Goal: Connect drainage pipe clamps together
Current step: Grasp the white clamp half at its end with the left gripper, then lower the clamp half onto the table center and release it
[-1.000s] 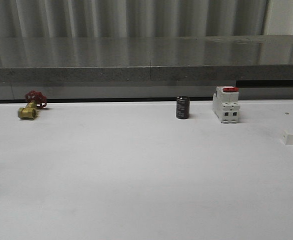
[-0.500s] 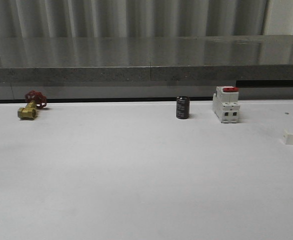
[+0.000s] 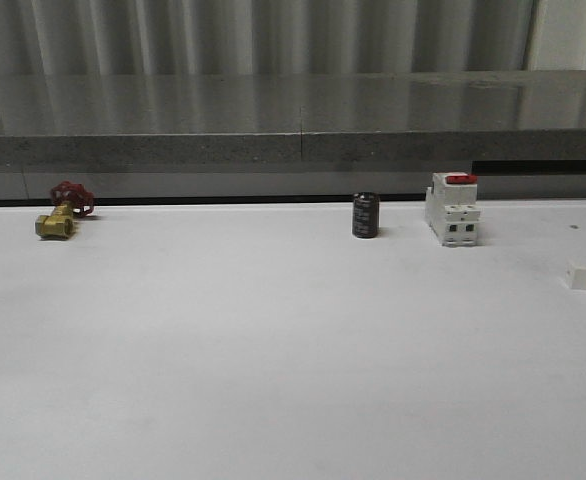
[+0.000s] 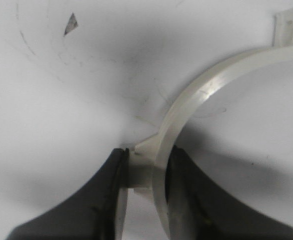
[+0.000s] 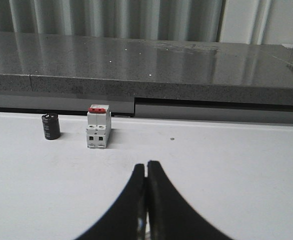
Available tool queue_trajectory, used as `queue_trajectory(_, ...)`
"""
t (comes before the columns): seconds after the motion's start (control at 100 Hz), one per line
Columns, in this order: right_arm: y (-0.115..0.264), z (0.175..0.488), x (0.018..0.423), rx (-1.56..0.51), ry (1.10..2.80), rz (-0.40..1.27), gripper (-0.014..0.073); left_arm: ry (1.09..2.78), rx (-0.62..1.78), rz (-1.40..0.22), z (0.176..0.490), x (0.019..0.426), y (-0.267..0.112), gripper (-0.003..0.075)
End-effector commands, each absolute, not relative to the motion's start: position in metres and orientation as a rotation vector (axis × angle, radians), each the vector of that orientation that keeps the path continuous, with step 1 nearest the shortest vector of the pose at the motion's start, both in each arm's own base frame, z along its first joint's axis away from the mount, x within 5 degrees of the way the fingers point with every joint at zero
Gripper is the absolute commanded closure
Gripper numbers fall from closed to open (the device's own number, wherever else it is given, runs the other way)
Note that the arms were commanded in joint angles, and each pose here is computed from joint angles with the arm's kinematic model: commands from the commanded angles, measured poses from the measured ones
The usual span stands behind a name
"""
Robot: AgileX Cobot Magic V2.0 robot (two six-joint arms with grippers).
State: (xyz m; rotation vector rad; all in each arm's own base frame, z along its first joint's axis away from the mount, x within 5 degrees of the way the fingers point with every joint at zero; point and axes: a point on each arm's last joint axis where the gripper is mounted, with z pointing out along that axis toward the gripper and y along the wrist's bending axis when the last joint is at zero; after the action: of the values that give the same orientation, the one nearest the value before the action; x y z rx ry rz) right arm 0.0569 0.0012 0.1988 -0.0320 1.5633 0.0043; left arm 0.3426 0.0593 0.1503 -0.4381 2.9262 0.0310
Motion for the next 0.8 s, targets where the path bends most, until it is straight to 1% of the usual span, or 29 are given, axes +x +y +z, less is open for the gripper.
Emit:
queue_trajectory(0.0,0.001,0.212,0.054,-0.043,1.452,-0.008,0.0662,2.814,-0.422,0.03,0.176,0.35,0.058,0.0672)
queue_trajectory(0.16,0.001,0.212,0.054,-0.043,1.452,-0.008,0.0662,2.748,-0.345,0.021,0.201,0.35,0.042,0.0672)
queue_trajectory(0.35,0.001,0.212,0.054,-0.043,1.452,-0.008,0.0662,2.734,-0.202,-0.024,0.221,0.345,-0.005,0.0673)
queue_trajectory(0.54,0.001,0.212,0.054,-0.043,1.452,-0.008,0.0662,2.731,-0.074,-0.092,0.223,0.341,-0.061,0.0672)
queue_trajectory(0.79,0.001,0.212,0.054,-0.043,1.452,-0.008,0.0662,2.743,0.002,-0.158,0.215,0.345,-0.116,0.0672)
